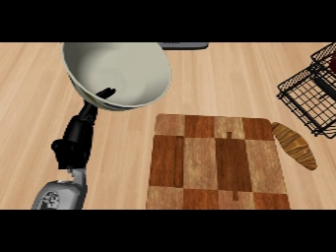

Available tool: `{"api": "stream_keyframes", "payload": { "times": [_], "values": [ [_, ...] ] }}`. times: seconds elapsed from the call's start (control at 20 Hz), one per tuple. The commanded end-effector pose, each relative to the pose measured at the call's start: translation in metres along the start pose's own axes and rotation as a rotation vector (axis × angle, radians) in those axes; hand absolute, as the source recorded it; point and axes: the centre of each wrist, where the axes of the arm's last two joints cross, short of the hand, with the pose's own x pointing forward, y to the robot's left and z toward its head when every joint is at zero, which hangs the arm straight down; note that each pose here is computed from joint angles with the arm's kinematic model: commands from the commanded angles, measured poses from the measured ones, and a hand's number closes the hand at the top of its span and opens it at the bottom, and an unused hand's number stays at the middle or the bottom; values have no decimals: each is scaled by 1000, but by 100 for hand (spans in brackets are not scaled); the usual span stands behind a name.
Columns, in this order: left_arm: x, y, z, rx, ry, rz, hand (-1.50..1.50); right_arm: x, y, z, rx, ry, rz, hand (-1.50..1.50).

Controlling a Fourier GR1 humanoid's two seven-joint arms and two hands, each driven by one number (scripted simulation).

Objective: Pick the cupcake from the cutting board and place it in the tiered basket

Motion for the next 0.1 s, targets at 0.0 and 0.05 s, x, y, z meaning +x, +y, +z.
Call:
{"api": "stream_keyframes", "payload": {
  "times": [0.0,0.05],
  "values": [
    [-2,0,0,7,5,-7,0,-12,-24,26,6,0,-54,-150],
    [-4,3,-1,7,10,-12,0,-24,-15,25,9,-5,-49,-150]
  ]
}}
